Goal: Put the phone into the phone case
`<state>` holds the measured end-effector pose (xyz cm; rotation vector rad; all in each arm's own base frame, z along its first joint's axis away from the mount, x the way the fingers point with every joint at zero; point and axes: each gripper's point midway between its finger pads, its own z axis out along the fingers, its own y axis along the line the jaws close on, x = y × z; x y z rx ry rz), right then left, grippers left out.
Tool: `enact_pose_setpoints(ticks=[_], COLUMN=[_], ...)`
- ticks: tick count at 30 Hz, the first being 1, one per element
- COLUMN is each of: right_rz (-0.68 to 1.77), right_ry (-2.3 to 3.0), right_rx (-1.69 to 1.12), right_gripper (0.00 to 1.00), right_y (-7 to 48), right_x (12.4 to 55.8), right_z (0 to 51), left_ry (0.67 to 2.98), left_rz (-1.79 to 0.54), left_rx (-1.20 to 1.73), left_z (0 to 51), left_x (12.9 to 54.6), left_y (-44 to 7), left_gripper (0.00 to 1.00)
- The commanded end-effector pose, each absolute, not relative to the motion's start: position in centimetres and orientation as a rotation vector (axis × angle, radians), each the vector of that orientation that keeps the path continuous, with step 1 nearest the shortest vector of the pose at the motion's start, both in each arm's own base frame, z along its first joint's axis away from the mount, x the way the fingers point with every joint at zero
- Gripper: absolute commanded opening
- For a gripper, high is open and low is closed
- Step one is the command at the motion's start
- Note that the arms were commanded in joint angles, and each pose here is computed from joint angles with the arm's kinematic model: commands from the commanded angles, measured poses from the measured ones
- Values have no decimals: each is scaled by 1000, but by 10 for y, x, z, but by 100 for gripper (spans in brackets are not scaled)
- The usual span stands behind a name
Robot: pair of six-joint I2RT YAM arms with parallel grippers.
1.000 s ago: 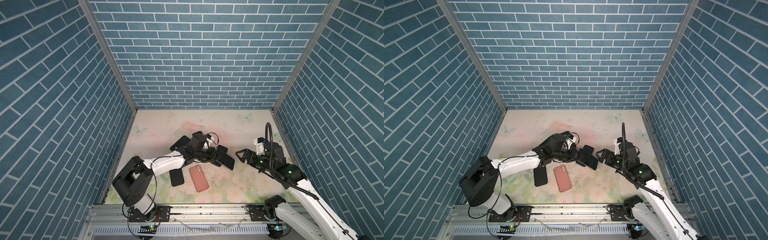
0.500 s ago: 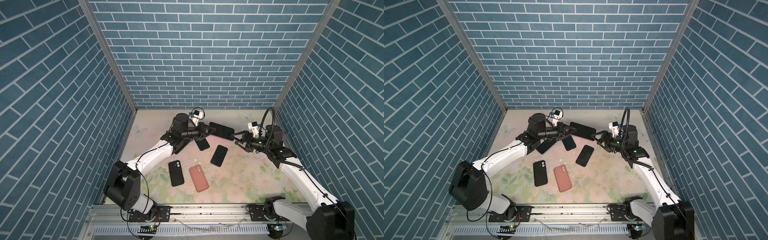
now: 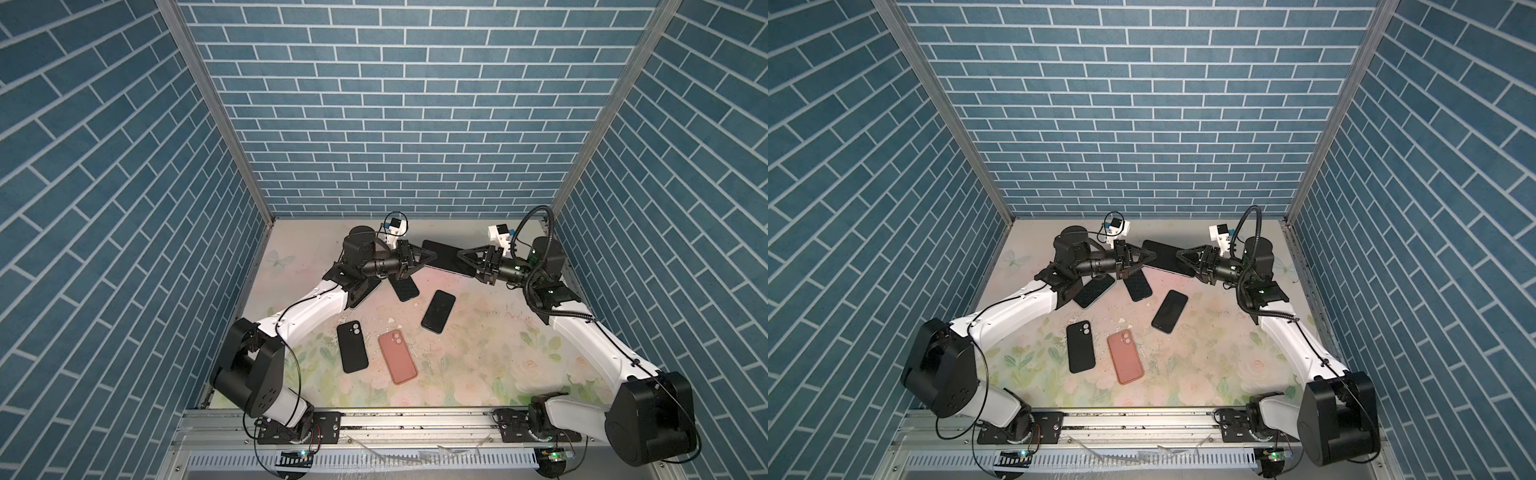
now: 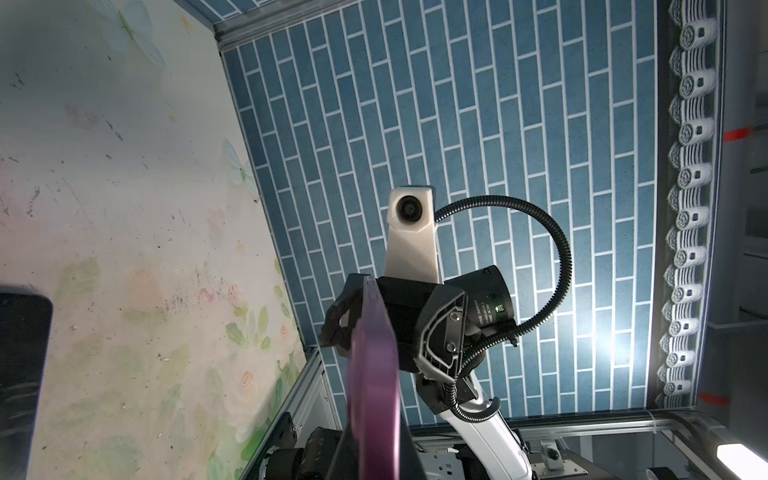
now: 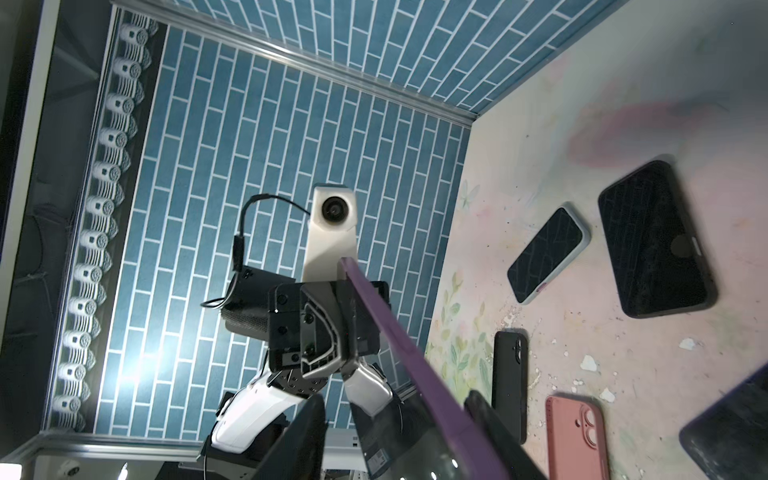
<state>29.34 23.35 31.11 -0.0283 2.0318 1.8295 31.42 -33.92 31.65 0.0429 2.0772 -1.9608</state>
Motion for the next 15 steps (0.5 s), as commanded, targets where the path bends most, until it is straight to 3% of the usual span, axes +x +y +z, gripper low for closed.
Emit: enact_pose_setpoints(ticks=[1, 7, 10, 13, 15], right_rz=[1894, 1897, 1898, 1899, 1903], right_ry=[1992, 1966, 1953, 1944, 1934], right_rx=[-124, -152, -169, -184, -199], right_gripper=[46, 29, 23, 16, 12], right_y=[243, 245, 245, 246, 246], right_x=[282, 282, 283, 283, 283], right_z=[326, 334, 338, 341, 343], left_ry=[1999, 1998, 1988, 1989, 1991], left_rz=[-2008, -2022, -2037, -2044, -2039], left_rx=[91, 77, 74, 72, 63], left_z=[330, 329, 329, 329, 327], left_x=[314, 315, 315, 314, 315], left_y=[-341, -341, -341, -341, -340], left_gripper=[5, 6, 12, 21, 35])
